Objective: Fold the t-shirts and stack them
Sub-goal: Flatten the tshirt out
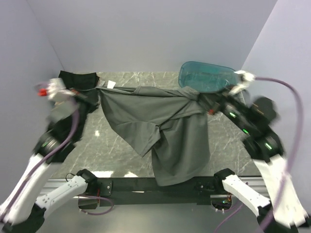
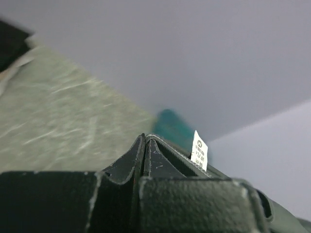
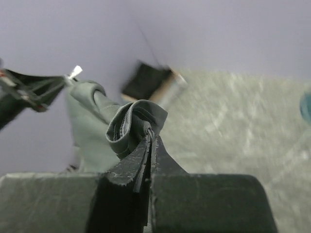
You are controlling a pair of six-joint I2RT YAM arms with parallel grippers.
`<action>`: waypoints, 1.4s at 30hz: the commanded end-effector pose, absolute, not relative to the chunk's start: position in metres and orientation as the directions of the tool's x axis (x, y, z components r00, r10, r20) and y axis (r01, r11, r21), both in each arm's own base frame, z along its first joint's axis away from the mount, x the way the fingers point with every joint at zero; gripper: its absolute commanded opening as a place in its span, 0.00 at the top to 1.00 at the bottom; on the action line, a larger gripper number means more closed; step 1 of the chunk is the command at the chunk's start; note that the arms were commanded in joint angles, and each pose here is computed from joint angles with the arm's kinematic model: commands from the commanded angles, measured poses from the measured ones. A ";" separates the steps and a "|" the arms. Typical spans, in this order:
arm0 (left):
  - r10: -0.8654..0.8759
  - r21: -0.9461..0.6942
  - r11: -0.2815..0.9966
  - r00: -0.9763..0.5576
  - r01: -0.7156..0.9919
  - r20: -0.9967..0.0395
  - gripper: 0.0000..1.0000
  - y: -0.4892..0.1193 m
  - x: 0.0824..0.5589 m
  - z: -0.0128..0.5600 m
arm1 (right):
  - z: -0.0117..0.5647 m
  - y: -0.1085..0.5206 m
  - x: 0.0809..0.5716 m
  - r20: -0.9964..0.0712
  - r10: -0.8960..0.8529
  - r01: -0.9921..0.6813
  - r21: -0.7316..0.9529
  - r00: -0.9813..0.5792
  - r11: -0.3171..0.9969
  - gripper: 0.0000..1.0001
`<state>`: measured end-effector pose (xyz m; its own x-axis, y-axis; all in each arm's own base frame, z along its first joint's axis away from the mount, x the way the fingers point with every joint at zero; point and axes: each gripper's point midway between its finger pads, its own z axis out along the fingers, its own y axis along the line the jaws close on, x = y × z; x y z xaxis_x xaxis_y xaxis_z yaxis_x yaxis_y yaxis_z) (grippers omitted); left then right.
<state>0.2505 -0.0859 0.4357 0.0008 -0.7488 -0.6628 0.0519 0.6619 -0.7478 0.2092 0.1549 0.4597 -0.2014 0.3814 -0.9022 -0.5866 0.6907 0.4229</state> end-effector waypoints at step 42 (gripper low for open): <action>-0.422 -0.457 0.853 -0.849 -0.253 -0.317 0.10 -0.189 0.165 0.044 | 0.083 0.114 0.238 -0.583 0.326 0.094 0.392 -0.744 0.915 0.10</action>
